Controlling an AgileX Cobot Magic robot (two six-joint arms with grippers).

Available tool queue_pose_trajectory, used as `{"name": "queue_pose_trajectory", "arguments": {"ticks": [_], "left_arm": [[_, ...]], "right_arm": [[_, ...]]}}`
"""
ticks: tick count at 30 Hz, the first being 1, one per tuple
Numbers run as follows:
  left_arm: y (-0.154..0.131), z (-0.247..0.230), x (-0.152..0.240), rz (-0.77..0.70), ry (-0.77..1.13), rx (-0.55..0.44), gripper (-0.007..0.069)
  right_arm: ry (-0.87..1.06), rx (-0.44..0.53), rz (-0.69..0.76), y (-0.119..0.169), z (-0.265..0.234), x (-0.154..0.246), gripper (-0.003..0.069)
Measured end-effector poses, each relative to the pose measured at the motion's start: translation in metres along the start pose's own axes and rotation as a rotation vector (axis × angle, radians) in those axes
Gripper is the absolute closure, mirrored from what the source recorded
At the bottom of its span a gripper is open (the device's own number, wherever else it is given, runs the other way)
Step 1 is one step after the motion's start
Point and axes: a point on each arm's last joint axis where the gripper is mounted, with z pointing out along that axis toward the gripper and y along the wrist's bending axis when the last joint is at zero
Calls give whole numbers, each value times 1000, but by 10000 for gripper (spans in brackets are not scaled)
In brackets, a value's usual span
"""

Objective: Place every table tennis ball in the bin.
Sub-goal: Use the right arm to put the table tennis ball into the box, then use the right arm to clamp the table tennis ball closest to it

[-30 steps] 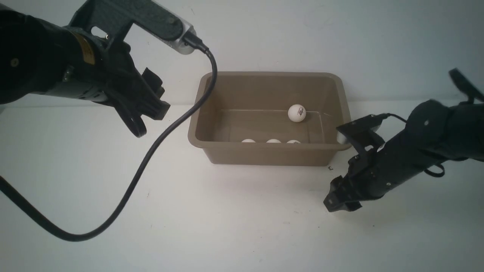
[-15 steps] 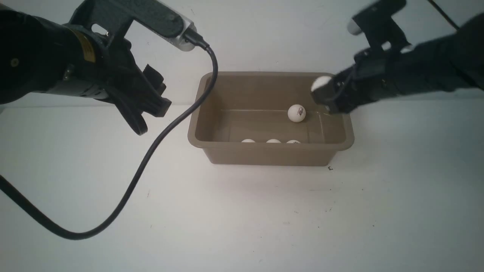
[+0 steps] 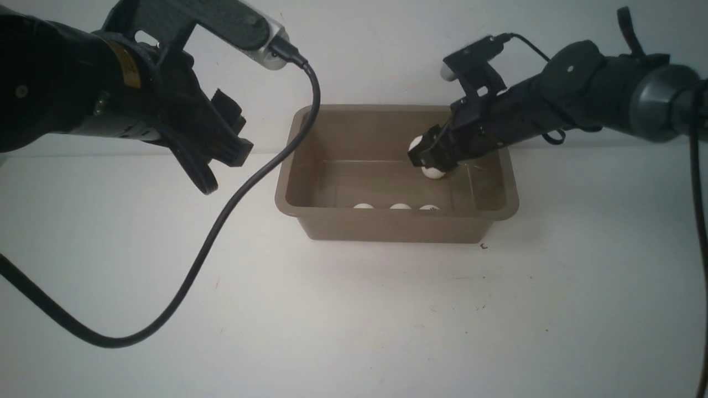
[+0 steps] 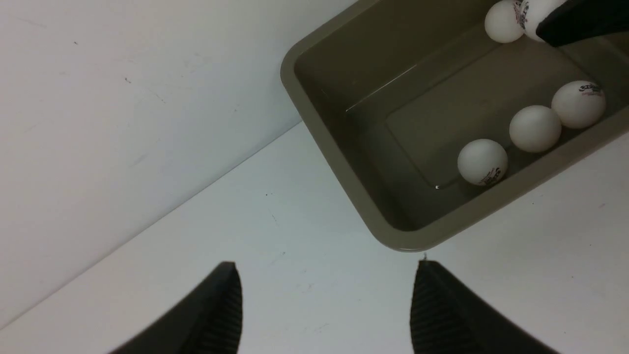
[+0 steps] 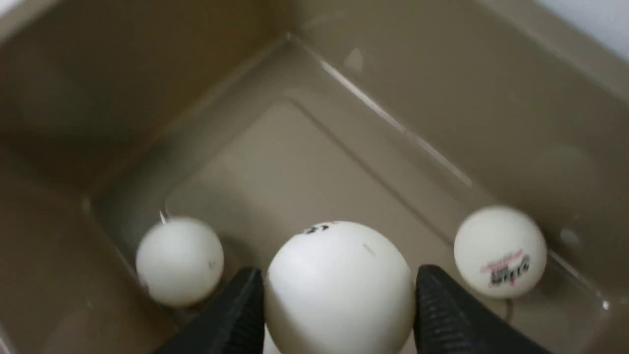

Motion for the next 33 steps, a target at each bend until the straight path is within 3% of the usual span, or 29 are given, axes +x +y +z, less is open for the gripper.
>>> {"name": "queue_pose_trajectory", "arguments": {"ticks": [3, 6, 9, 13, 19, 25, 33], "left_arm": [[0, 0, 0, -1, 0, 0, 210], [0, 0, 0, -1, 0, 0, 210], [0, 0, 0, -1, 0, 0, 210], [0, 0, 0, -1, 0, 0, 210], [0, 0, 0, -1, 0, 0, 210], [0, 0, 0, -1, 0, 0, 210], [0, 0, 2, -1, 24, 2, 210]], "right_arm": [[-45, 34, 6, -5, -4, -8, 125], [-73, 62, 17, -16, -10, -13, 79], [-99, 91, 51, -30, -18, -16, 76], [-134, 190, 163, -76, -41, -7, 98], [-115, 284, 196, -118, -63, 13, 120], [-50, 322, 148, -130, -57, 28, 122], [7, 298, 198, -136, -29, 52, 123]]}}
